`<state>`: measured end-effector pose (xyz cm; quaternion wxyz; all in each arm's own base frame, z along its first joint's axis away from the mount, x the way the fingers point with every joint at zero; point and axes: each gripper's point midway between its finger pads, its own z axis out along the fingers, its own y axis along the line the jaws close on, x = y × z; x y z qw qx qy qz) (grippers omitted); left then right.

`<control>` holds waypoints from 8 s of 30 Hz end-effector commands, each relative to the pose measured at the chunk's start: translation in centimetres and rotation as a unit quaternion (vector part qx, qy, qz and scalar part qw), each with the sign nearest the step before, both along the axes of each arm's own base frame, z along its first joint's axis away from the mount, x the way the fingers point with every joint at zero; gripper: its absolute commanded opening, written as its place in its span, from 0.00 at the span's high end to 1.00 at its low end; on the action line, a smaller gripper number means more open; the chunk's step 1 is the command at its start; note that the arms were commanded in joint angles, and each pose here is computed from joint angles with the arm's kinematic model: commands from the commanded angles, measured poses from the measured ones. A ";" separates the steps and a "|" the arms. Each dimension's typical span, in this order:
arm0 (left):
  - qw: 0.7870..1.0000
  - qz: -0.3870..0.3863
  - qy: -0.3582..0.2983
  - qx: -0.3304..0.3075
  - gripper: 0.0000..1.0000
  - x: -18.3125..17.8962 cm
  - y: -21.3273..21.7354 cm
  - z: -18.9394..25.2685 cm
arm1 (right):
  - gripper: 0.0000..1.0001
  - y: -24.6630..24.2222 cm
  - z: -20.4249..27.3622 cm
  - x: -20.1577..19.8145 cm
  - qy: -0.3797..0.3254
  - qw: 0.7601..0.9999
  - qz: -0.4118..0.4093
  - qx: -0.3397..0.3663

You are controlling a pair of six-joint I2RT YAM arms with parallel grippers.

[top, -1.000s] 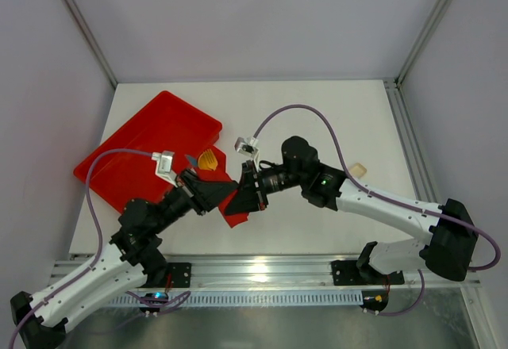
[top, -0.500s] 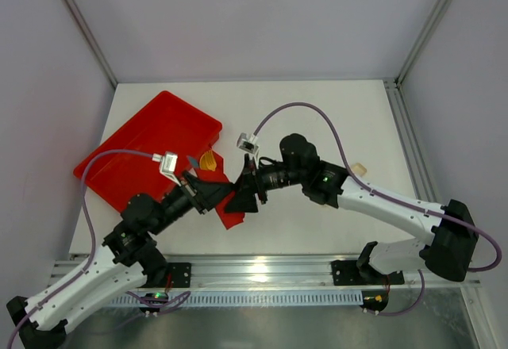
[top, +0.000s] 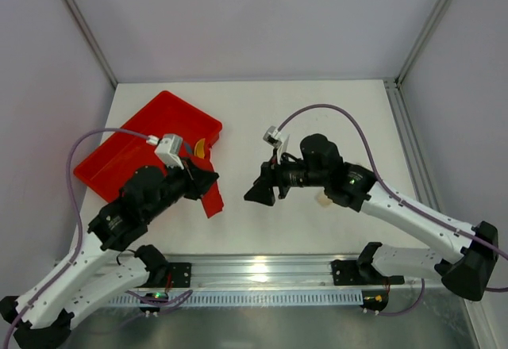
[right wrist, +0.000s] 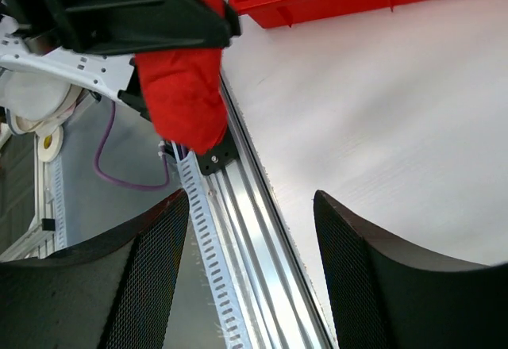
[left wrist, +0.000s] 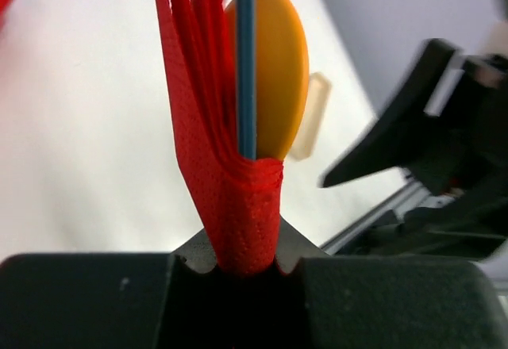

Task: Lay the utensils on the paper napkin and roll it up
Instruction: Roll the napkin, then adjust the utensils.

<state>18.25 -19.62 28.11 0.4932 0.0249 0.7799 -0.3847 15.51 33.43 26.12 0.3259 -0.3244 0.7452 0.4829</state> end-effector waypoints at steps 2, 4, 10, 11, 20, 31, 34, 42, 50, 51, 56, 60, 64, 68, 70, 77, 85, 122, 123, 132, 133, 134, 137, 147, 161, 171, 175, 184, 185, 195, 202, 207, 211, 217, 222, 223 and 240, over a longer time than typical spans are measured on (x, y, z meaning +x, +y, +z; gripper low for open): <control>0.991 0.019 0.048 0.122 1.00 1.8 2.5 -3.7 | 0.32 -2.2 0.0 -0.4 -0.022 0.999 -0.022 -0.017; 0.987 0.038 0.077 0.133 1.00 3.8 3.9 -4.0 | 0.32 -2.8 0.0 -0.8 -0.026 0.999 -0.023 -0.020; 0.977 0.042 0.105 0.183 1.00 9.8 7.4 -2.1 | 0.32 -3.5 -1.0 -2.3 -0.003 1.000 -0.010 -0.016; 0.976 0.026 0.113 0.187 1.00 10.4 7.4 -2.0 | 0.32 -3.7 -1.2 -2.8 0.003 1.000 -0.003 -0.015; 0.947 -0.072 0.133 0.284 1.00 16.0 11.1 -5.0 | 0.32 -5.1 -2.6 -5.2 0.021 0.999 0.033 -0.027; 0.924 -0.149 0.124 0.331 1.00 20.7 16.1 -11.7 | 0.32 -6.3 -4.7 -8.5 0.064 0.994 0.087 -0.031; 0.923 -0.173 0.135 0.317 1.00 21.8 15.6 -13.6 | 0.32 -6.5 -5.5 -8.9 0.072 0.993 0.091 -0.034; 0.914 -0.203 0.157 0.314 1.00 22.3 17.2 -18.8 | 0.32 -7.4 -6.4 -9.6 0.071 0.993 0.092 -0.036; 0.911 -0.234 0.185 0.286 1.00 21.4 16.6 -21.2 | 0.32 -7.8 -6.5 -9.6 0.058 0.994 0.088 -0.038; 0.911 -0.237 0.187 0.282 1.00 21.4 16.5 -21.4 | 0.32 -7.8 -6.5 -9.7 0.059 0.993 0.090 -0.037; 0.907 -0.263 0.222 0.244 1.00 20.6 15.2 -22.6 | 0.32 -7.8 -6.4 -9.7 0.056 0.993 0.092 -0.038; 0.895 -0.283 0.243 0.244 1.00 19.5 14.4 -24.1 | 0.33 -7.8 -6.3 -9.7 0.054 0.994 0.091 -0.036; 0.894 -0.286 0.246 0.241 1.00 19.1 13.8 -24.2 | 0.33 -7.7 -6.3 -9.6 0.055 0.994 0.089 -0.039; 0.891 -0.302 0.250 0.230 1.00 18.7 12.7 -24.4 | 0.33 -7.7 -6.4 -9.5 0.054 0.994 0.087 -0.040; 0.887 -0.303 0.260 0.231 1.00 18.5 12.6 -25.0 | 0.33 -7.8 -6.5 -9.4 0.053 0.994 0.084 -0.041; 0.880 -0.297 0.291 0.229 1.00 17.7 12.5 -26.1 | 0.33 -8.0 -6.4 -9.4 0.049 0.995 0.079 -0.040; 0.878 -0.293 0.314 0.211 0.89 18.4 11.6 -25.5 | 0.33 -8.0 -6.3 -9.4 0.048 0.995 0.079 -0.039; 0.870 -0.243 0.332 0.271 0.67 19.1 13.8 -26.7 | 0.33 -8.1 -6.1 -9.5 0.041 0.995 0.083 -0.034; 0.869 -0.242 0.335 0.271 0.70 19.0 13.9 -26.8 | 0.33 -8.1 -6.1 -9.5 0.041 0.995 0.082 -0.034; 0.867 -0.240 0.345 0.267 1.00 18.7 14.1 -27.8 | 0.33 -8.2 -6.0 -9.4 0.038 0.996 0.077 -0.035; 0.869 -0.236 0.342 0.269 1.00 18.9 14.2 -27.7 | 0.33 -8.2 -6.1 -9.4 0.040 0.996 0.078 -0.036; 0.872 -0.227 0.338 0.271 1.00 19.3 14.4 -27.5 | 0.33 -8.1 -6.0 -9.4 0.039 0.996 0.078 -0.036; 0.879 -0.192 0.328 0.288 1.00 20.2 15.7 -26.6 | 0.33 -8.1 -6.0 -9.3 0.039 0.996 0.077 -0.036; 0.919 -0.035 0.235 0.314 1.00 23.4 18.5 -17.4 | 0.33 -7.9 -6.3 -8.8 0.043 0.996 0.068 -0.044; 0.956 0.010 0.158 0.247 1.00 21.6 16.3 -7.0 | 0.33 -7.6 -6.5 -7.6 0.043 0.997 0.040 -0.058; 0.996 -0.090 0.014 0.014 1.00 14.1 4.5 3.1 | 0.36 -4.3 -3.5 -5.0 0.050 0.999 0.017 -0.002; 0.992 -0.118 -0.018 -0.044 1.00 10.3 0.9 5.2 | 0.36 -2.5 -0.5 -3.1 0.040 0.997 -0.007 0.059; 0.966 -0.168 -0.025 -0.192 1.00 3.4 -3.3 5.1 | 0.33 -1.5 3.6 0.7 0.026 0.987 -0.040 0.154; 0.960 -0.176 -0.034 -0.215 1.00 2.9 -3.4 6.1 | 0.32 -1.6 4.1 1.1 0.022 0.985 -0.035 0.165; 0.949 -0.206 -0.027 -0.239 1.00 1.0 -5.7 5.4 | 0.29 0.1 5.0 2.3 0.043 0.978 -0.003 0.202; 0.947 -0.208 -0.036 -0.242 1.00 1.0 -6.2 5.8 | 0.32 0.2 5.6 1.7 0.053 0.971 0.015 0.231; 0.947 -0.206 -0.032 -0.245 1.00 1.1 -6.3 5.5 | 0.35 0.3 6.8 1.1 0.045 0.969 0.033 0.242; 0.947 -0.201 -0.034 -0.248 1.00 1.1 -6.2 5.6 | 0.38 0.4 7.2 0.6 0.056 0.965 0.046 0.252; 0.945 -0.206 -0.035 -0.249 1.00 0.8 -6.5 5.7 | 0.42 1.3 6.8 0.3 0.070 0.964 0.061 0.248; 0.944 -0.210 -0.037 -0.251 1.00 0.6 -6.6 5.8 | 0.46 2.2 6.8 -0.2 0.072 0.964 0.072 0.246; 0.944 -0.211 -0.037 -0.251 1.00 0.6 -6.7 5.8 | 0.48 2.4 6.9 -0.5 0.073 0.964 0.076 0.244; 0.939 -0.221 -0.047 -0.258 1.00 0.0 -6.7 6.1 | 0.96 2.8 7.8 -0.7 0.066 0.957 0.080 0.273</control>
